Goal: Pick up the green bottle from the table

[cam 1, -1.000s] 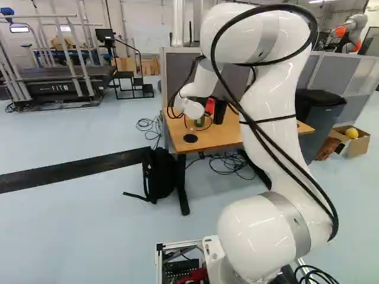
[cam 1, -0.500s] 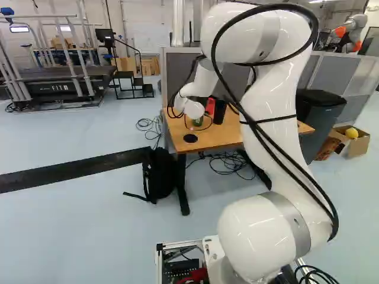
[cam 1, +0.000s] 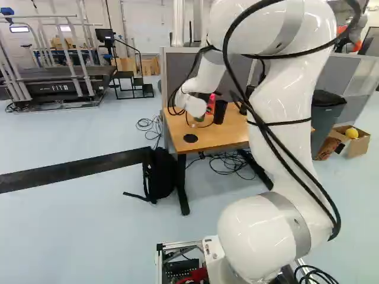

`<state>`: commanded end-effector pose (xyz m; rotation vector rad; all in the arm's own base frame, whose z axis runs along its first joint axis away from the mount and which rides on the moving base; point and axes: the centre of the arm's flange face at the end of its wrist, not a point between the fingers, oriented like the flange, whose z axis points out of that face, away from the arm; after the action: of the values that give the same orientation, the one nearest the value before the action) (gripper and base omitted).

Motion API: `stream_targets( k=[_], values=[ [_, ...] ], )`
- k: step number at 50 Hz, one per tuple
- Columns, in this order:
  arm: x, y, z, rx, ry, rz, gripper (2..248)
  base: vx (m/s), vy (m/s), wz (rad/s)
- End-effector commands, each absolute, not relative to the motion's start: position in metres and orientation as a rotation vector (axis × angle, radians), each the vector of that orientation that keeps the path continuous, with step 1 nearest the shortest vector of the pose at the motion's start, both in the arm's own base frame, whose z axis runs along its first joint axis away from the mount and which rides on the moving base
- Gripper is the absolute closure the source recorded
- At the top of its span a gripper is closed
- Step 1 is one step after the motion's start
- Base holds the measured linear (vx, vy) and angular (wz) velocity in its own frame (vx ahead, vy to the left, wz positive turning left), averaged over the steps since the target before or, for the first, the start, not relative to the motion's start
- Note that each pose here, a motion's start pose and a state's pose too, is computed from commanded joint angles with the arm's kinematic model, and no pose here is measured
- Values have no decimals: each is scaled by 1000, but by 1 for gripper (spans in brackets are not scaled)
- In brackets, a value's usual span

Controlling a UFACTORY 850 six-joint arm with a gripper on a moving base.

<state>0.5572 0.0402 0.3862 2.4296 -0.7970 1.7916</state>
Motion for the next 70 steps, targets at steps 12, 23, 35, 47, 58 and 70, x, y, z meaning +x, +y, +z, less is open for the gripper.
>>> stream_targets(
  k=[12, 23, 35, 47, 58, 70],
  values=[
    [534, 31, 405, 2389, -784, 1841, 137, 0, 0, 0],
    [519, 19, 420, 2356, -763, 1882, 137, 0, 0, 0],
    [503, 6, 436, 2341, -700, 1923, 137, 0, 0, 0],
    [483, -1, 451, 2336, -615, 1966, 137, 0, 0, 0],
    [459, -2, 463, 2334, -570, 1994, 137, 0, 0, 0],
    [437, -4, 467, 2331, -565, 2003, 137, 0, 0, 0]
  ],
)
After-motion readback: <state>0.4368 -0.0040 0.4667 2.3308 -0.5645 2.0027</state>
